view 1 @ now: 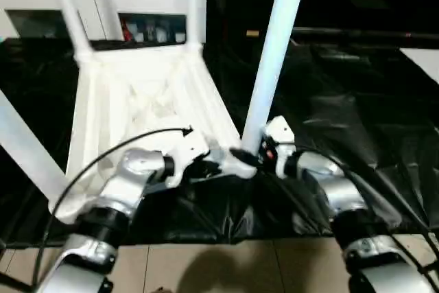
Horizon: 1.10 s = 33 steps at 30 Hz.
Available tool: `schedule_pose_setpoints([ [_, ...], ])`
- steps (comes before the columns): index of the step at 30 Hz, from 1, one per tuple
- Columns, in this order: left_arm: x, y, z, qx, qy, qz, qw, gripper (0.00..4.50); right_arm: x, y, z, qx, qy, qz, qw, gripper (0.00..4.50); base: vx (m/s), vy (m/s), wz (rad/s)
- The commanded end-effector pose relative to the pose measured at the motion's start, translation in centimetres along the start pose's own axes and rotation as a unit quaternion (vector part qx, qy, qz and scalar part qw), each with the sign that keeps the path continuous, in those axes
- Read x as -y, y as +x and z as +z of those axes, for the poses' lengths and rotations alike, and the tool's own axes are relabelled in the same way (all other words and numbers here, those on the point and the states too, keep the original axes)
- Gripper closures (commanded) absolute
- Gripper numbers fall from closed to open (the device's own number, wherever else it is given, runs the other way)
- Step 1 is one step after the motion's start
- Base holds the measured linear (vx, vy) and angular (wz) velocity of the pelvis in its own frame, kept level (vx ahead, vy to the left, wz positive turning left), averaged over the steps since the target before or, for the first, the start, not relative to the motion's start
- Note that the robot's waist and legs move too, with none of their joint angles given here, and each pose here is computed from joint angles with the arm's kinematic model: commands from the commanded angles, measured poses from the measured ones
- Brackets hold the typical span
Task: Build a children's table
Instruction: Rotate leg to tighten
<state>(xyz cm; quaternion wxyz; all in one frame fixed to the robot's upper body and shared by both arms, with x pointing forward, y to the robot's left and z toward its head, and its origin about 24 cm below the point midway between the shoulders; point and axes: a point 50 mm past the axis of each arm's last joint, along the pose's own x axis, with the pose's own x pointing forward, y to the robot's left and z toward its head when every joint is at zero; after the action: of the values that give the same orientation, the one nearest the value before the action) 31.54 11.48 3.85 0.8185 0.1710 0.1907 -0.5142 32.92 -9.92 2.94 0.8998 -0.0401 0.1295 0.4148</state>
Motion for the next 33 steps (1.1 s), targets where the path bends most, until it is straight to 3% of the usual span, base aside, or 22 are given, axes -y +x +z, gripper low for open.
schedule_pose_setpoints([
  [1,1.4,3.1,4.0,0.08,0.006,0.002,0.997,4.5,-5.5,3.5,-2.7,-0.068,0.046,0.064,0.995,2.54,0.0,0.0,0.0],
  [5,1.4,3.2,4.3,0.085,0.01,-0.005,0.996,4.5,-5.9,4.1,-2.2,-0.054,0.05,0.065,0.995,2.54,0.0,0.0,0.0],
  [6,1.4,3.0,4.3,0.086,0.017,-0.011,0.996,4.5,-6.0,4.1,-1.9,-0.043,0.053,0.067,0.995,1.99,0.0,0.0,0.0],
  [10,1.5,2.1,3.9,0.094,0.03,-0.039,0.994,4.5,-5.3,3.3,-1.8,-0.029,0.061,0.09,0.994,1.56,0.0,0.0,0.0],
  [13,1.7,1.5,3.7,0.099,0.031,-0.062,0.993,4.5,-5.1,2.5,-1.7,-0.026,0.037,0.122,0.992,1.4,0.0,0.0,0.0],
  [18,1.1,0.1,2.8,0.086,0.039,-0.079,0.992,4.5,-4.1,0.0,-2.3,-0.046,-0.036,0.211,0.976,1.4,0.0,0.0,0.0],
  [22,0.6,-0.7,2.4,0.077,0.042,-0.09,0.992,4.5,-3.4,-1.6,-2.3,-0.061,-0.056,0.263,0.961,1.4,0.0,0.0,0.0],
  [26,0.4,-1.3,2.0,0.065,0.045,-0.107,0.991,4.5,-3.1,-2.6,-2.3,-0.077,-0.058,0.3,0.949,1.4,0.0,0.0,0.0],
  [30,-0.1,-2.3,1.3,0.045,0.047,-0.121,0.991,4.5,-3.0,-3.3,-2.4,-0.095,-0.057,0.341,0.934,1.82,0.0,0.0,0.0],
  [33,-0.2,-2.4,1.3,0.043,0.048,-0.119,0.991,4.5,-3.0,-3.4,-2.5,-0.099,-0.056,0.345,0.932,2.08,0.0,0.0,0.0],
])
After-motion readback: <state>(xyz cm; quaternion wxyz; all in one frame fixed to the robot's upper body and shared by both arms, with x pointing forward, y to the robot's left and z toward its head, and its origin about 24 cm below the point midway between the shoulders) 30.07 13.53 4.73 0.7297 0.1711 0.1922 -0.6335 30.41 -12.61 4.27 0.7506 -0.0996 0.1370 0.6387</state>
